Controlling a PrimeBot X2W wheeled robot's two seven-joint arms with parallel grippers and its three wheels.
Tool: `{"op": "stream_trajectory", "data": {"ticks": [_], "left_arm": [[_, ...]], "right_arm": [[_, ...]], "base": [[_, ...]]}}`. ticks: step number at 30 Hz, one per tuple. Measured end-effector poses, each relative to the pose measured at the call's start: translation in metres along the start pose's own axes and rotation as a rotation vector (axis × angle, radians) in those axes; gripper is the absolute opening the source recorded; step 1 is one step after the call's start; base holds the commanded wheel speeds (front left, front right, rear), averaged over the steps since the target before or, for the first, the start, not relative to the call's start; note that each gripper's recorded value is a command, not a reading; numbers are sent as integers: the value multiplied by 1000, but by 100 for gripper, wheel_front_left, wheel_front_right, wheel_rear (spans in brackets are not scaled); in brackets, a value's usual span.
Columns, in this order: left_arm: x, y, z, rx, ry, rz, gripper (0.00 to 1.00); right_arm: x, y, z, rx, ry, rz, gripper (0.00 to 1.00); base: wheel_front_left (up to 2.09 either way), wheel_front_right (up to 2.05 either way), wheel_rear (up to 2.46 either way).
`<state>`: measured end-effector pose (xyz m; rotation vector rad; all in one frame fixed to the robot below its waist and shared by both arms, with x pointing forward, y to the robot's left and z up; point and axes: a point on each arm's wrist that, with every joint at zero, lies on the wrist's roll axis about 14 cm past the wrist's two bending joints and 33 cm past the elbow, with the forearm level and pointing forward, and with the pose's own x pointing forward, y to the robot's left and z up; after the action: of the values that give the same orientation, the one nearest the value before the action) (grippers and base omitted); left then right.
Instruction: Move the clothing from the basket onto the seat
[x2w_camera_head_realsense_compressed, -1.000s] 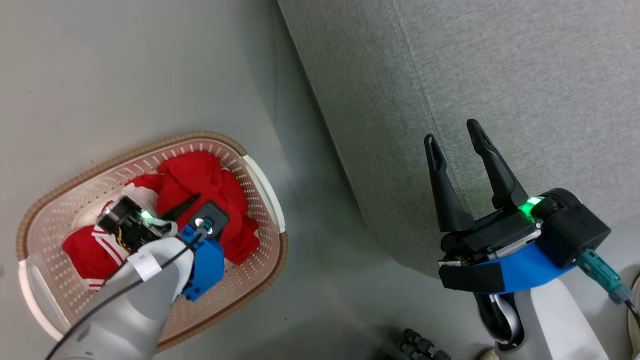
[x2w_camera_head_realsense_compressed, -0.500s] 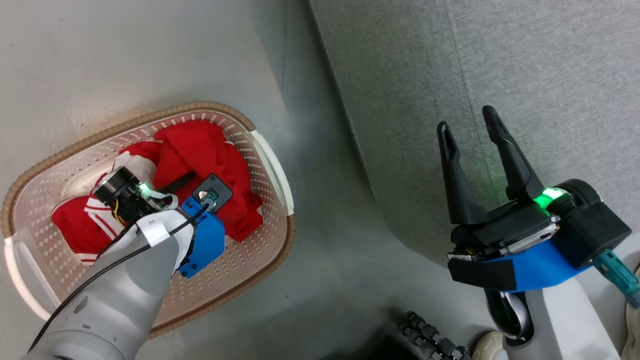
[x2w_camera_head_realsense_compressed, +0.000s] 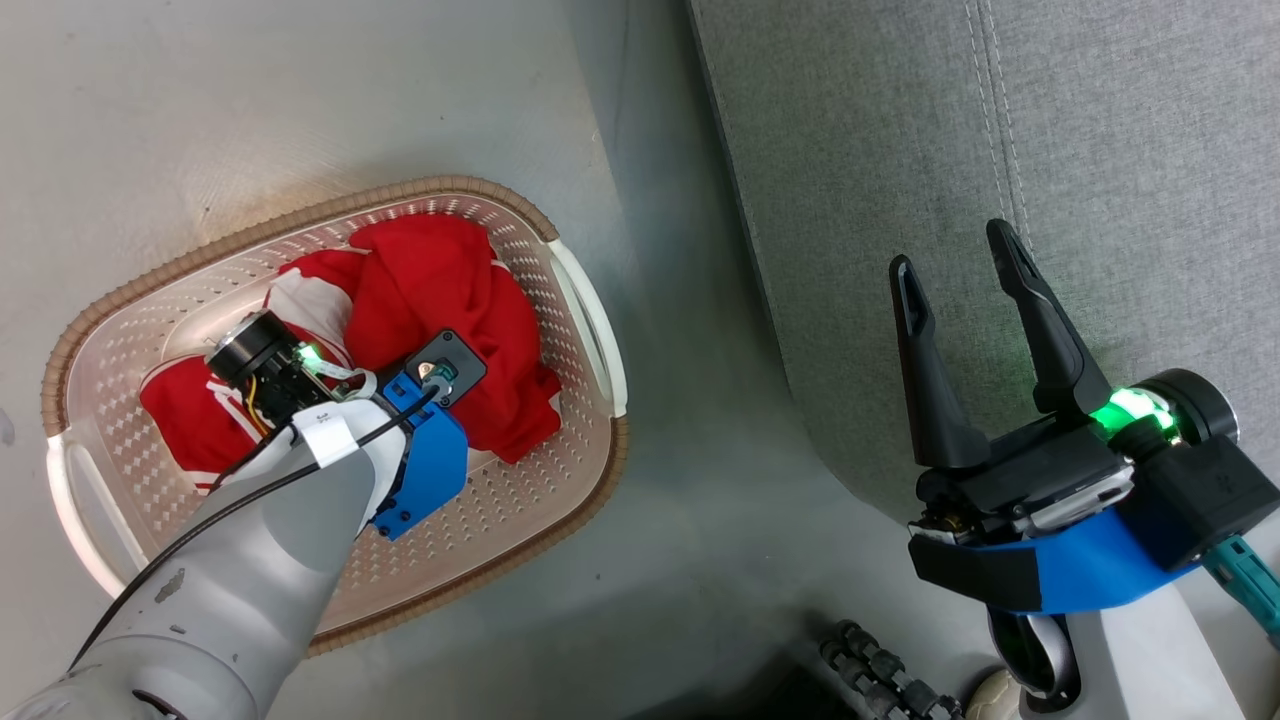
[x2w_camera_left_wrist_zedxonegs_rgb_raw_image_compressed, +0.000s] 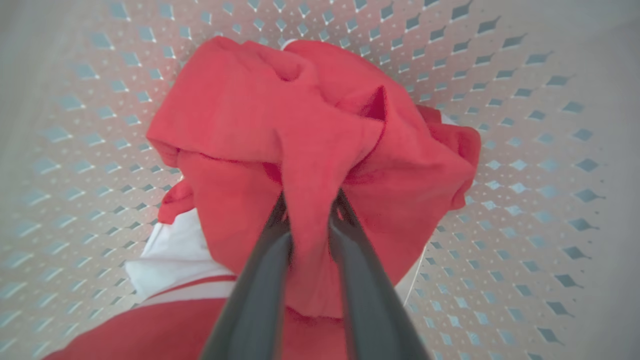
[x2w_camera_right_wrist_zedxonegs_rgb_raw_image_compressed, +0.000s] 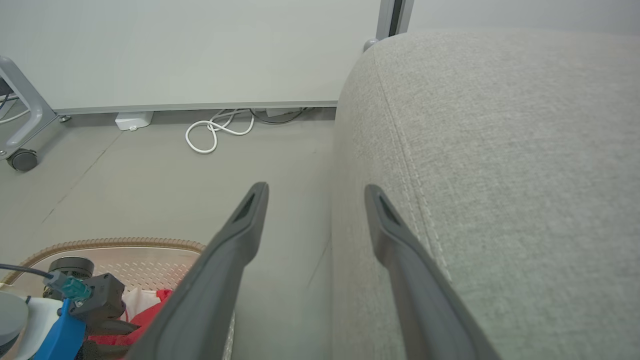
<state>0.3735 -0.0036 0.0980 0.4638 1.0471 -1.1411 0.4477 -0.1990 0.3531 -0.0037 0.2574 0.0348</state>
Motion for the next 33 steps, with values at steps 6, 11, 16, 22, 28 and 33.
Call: {"op": "stream_trajectory", "data": {"ticks": [6,11,16,22,28,33], "left_arm": [[-3,0,3,1,-7,-4,0],[-6,2,12,-8,-45,-2,0],[-16,9,27,-22,-107,19,0],[-48,17,54,-57,-213,79,0],[-87,18,72,-101,-298,146,0],[-120,22,85,-116,-361,205,0]], "right_arm": [[0,2,7,-7,-19,8,100],[1,4,11,-3,-30,13,100],[6,11,22,9,-64,37,100],[8,25,44,27,-124,76,100],[5,43,67,45,-181,126,100],[0,57,88,53,-229,166,100]], "base": [[1,1,1],[0,0,0],[0,0,0],[0,0,0],[0,0,0],[0,0,0]]}}
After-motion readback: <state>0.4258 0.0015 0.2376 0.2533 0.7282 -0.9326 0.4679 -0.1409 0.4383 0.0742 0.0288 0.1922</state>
